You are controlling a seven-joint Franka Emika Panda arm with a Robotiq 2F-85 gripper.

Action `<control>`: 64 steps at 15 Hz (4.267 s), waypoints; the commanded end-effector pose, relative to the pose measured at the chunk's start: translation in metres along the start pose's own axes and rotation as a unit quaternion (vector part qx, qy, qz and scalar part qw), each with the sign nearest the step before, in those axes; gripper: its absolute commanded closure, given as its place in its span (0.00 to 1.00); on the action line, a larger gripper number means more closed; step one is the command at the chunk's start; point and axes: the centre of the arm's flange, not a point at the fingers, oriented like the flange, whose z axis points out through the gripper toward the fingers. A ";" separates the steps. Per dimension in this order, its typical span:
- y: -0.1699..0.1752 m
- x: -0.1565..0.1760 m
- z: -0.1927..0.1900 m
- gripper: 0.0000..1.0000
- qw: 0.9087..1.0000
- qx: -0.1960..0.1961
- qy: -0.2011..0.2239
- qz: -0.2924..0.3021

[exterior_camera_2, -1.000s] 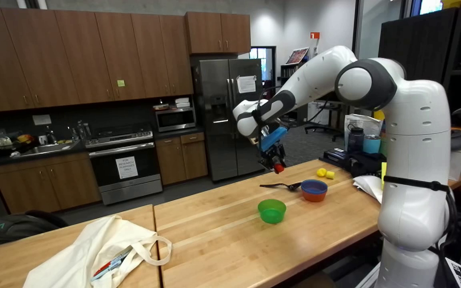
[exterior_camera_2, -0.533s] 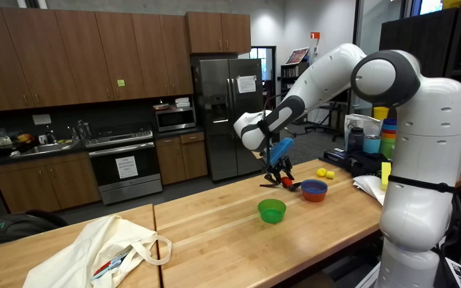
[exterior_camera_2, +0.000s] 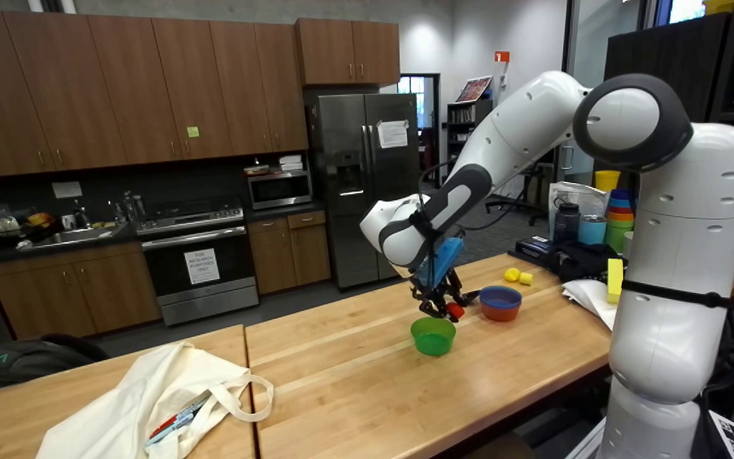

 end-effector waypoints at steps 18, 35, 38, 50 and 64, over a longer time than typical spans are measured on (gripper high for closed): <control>-0.062 -0.015 -0.040 0.78 0.997 -0.031 0.059 -0.043; -0.073 0.003 -0.050 0.78 0.998 -0.019 0.060 -0.025; -0.063 -0.010 -0.041 0.78 0.996 -0.016 0.063 -0.056; 0.134 0.047 -0.049 0.78 0.994 0.089 0.048 0.041; 0.146 0.126 -0.051 0.76 0.988 0.103 0.041 0.111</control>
